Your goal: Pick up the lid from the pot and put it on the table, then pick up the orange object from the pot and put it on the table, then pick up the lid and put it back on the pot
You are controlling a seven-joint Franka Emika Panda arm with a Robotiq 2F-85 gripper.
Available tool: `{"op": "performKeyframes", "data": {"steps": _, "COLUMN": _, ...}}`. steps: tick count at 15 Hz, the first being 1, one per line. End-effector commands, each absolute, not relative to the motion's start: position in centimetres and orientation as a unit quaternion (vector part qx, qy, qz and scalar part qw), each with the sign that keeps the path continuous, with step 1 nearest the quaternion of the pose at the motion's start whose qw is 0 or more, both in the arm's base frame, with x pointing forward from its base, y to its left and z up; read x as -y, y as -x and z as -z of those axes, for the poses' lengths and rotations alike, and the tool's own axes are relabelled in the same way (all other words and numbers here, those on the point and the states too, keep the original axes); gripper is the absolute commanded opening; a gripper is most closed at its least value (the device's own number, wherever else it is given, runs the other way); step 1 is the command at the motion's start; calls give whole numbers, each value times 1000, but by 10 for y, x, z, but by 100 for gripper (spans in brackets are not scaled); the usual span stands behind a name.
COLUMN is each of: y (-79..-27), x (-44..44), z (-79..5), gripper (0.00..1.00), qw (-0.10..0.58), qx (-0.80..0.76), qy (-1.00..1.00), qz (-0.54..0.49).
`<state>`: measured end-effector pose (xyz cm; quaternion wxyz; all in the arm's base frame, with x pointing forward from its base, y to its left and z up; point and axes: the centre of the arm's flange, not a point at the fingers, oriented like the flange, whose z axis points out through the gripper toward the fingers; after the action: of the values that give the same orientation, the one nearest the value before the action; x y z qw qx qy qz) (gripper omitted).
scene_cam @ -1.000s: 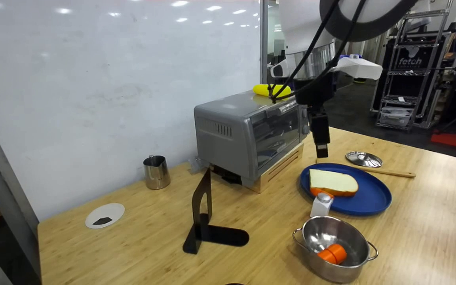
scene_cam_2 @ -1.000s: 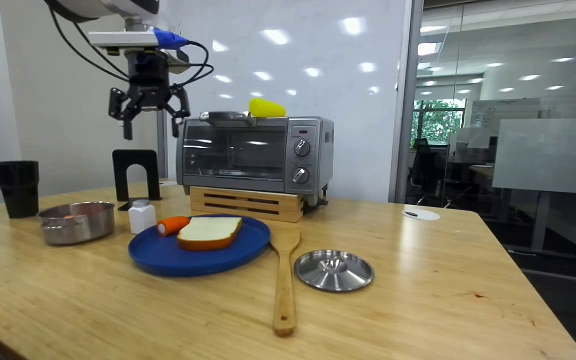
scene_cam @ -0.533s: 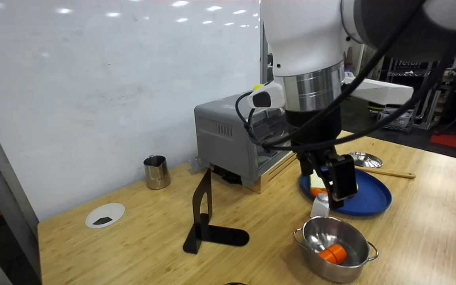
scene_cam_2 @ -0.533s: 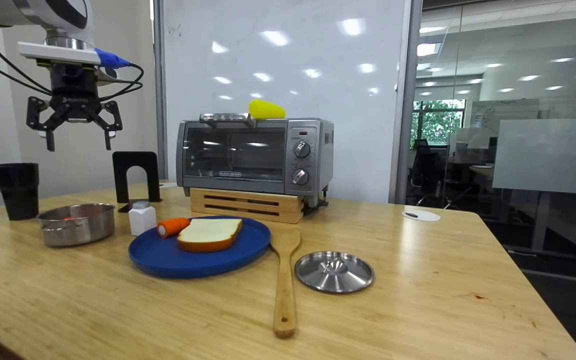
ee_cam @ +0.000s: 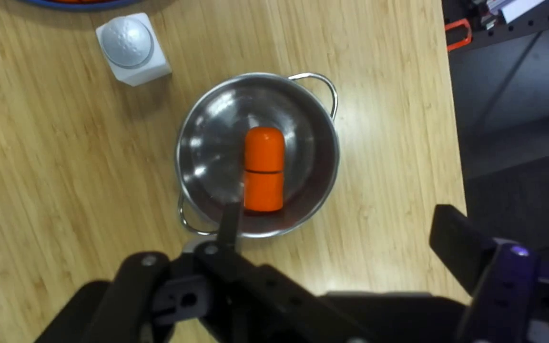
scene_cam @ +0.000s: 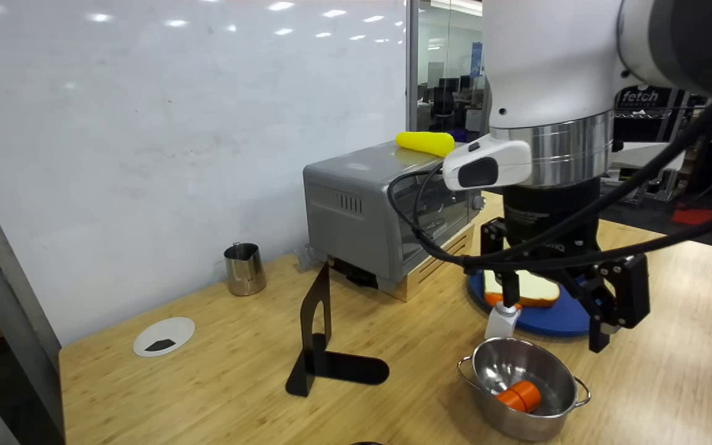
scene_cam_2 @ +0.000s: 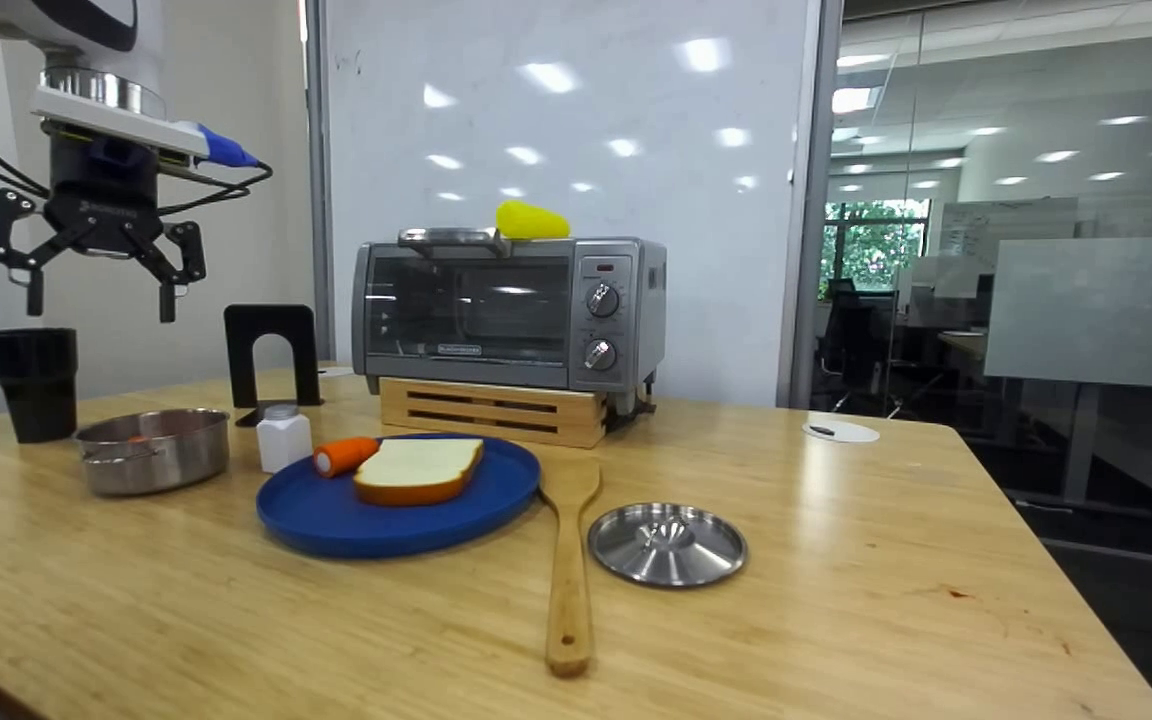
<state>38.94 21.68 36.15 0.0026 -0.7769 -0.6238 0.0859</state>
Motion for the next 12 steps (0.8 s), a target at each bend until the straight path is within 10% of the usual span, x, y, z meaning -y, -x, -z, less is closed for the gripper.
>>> {"op": "performKeyframes", "data": {"steps": 1, "y": -370, "x": -186, "z": -344, "gripper": 100, "qw": 8, "qx": 654, "qy": 753, "qz": -77}}
{"op": "performKeyframes", "data": {"steps": 12, "y": -378, "x": -197, "z": -346, "gripper": 100, "qw": 8, "qx": 645, "qy": 759, "qz": -92}}
